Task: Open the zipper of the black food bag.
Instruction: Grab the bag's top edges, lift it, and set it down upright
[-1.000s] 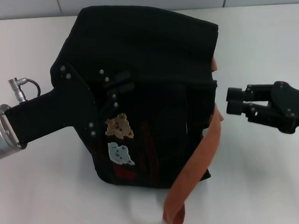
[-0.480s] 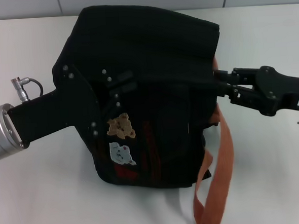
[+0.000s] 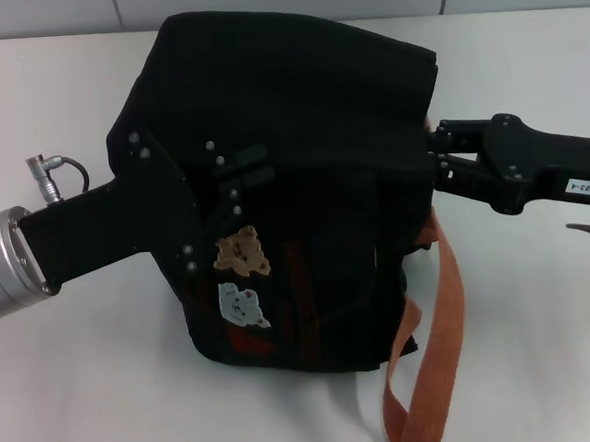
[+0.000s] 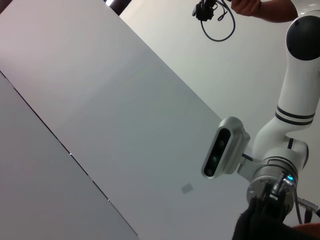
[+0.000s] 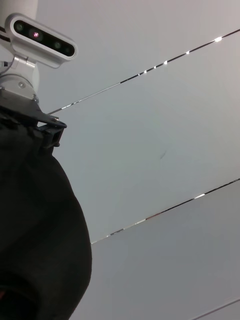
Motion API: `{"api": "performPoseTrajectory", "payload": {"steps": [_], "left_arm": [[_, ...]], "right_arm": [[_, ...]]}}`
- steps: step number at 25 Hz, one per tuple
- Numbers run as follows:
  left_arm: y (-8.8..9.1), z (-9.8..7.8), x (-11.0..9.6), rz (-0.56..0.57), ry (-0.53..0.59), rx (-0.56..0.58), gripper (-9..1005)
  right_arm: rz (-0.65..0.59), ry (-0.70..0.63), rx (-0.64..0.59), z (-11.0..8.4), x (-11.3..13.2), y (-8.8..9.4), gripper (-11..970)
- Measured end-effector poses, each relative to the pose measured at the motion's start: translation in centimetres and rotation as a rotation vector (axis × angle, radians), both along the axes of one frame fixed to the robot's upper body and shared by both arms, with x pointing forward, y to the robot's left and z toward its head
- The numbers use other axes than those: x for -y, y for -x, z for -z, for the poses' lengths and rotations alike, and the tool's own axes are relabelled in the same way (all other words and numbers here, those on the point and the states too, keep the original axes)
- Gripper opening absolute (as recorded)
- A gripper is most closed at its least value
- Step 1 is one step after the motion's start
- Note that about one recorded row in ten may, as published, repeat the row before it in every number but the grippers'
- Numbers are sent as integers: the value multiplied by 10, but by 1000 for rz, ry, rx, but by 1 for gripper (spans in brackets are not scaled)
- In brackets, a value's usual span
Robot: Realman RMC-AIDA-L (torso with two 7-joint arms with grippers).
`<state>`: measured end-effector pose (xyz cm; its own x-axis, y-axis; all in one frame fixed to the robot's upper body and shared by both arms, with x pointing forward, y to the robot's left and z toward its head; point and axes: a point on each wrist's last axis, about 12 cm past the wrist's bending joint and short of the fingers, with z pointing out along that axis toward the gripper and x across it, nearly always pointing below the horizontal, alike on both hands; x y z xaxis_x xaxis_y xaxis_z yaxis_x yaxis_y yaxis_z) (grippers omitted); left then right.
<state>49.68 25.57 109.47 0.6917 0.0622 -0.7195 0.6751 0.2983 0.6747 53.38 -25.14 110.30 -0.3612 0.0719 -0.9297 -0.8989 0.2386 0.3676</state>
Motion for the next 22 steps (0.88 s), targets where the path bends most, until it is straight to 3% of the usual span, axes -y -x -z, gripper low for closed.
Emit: {"api": "performPoseTrajectory", "payload": {"steps": [11,22], "left_arm": [[0,0,0,-1,-2,1,69],[1,1,-3,-14,5,0,69]], "right_arm": [[2,4,-8,4,-6,-2,163],[-50,10,6,8,-2,11,36]]}}
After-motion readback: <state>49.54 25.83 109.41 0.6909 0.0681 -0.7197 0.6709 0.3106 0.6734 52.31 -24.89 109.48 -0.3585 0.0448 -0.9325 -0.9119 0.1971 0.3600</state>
